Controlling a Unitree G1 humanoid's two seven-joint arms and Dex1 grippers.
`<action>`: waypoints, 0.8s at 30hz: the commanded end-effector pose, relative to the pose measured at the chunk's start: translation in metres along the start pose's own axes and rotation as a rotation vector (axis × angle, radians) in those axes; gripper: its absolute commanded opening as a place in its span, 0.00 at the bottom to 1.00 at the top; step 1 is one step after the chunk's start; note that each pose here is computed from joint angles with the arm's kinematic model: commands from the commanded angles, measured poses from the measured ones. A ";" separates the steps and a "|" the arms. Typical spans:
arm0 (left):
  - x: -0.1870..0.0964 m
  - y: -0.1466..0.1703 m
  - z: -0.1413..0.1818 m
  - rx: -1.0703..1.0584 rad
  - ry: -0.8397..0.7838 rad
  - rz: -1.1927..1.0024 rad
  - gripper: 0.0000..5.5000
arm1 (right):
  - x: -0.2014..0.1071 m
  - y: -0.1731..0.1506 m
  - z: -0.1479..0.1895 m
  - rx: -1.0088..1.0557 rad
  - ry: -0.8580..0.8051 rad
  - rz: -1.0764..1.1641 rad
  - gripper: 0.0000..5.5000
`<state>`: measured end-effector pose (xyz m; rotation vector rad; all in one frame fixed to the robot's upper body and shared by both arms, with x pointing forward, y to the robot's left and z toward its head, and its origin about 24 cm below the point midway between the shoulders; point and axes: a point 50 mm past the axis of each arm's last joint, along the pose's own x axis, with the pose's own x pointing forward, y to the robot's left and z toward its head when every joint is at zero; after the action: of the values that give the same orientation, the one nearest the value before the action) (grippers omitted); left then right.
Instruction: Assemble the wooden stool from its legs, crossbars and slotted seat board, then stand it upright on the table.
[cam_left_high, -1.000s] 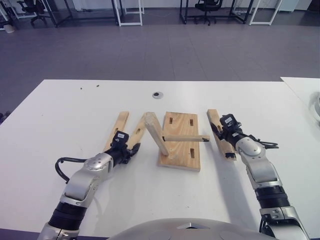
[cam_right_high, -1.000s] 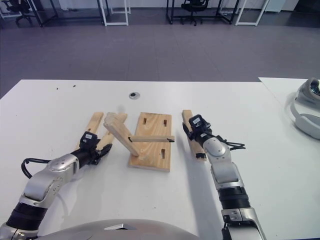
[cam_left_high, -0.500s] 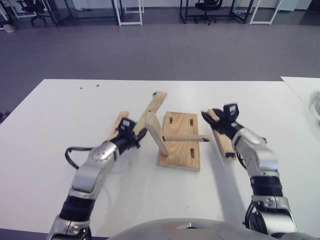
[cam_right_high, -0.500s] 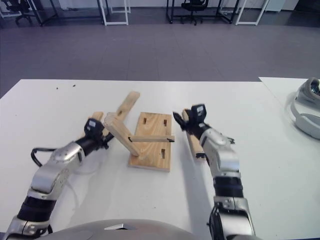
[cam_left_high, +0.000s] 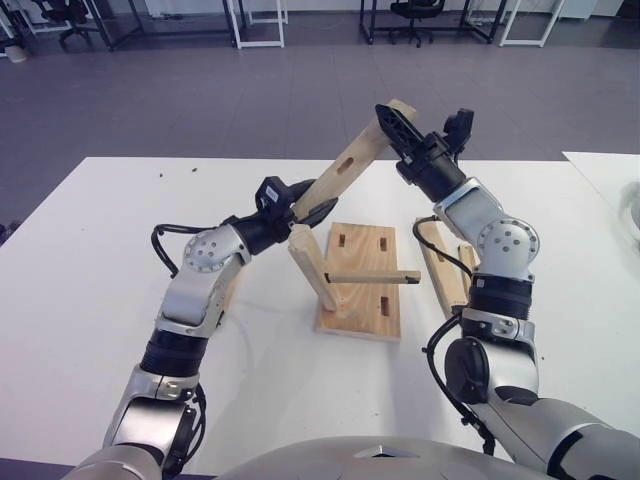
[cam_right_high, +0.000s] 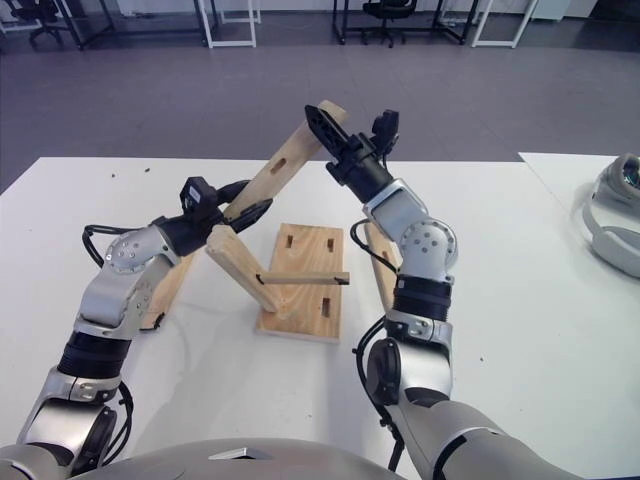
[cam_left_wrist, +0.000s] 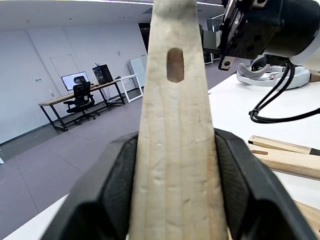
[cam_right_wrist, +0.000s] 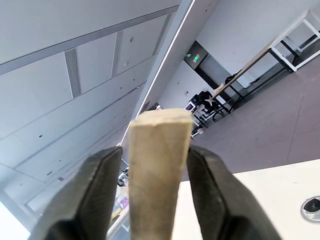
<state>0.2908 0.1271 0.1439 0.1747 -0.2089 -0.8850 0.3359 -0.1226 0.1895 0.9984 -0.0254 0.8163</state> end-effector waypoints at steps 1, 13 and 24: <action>0.002 0.003 0.006 0.068 -0.005 -0.030 0.38 | 0.001 -0.001 -0.002 0.053 0.023 -0.016 0.25; -0.047 -0.001 -0.035 0.040 0.221 0.116 0.62 | -0.135 -0.023 0.007 -0.022 -0.296 -0.411 0.18; -0.097 -0.056 -0.087 0.062 0.632 0.116 0.96 | -0.217 0.003 -0.014 -0.047 -0.234 -0.759 0.18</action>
<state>0.2110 0.1796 0.0368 0.4570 0.3301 -0.6665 0.1738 -0.2477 0.1012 1.0331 0.0964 0.0092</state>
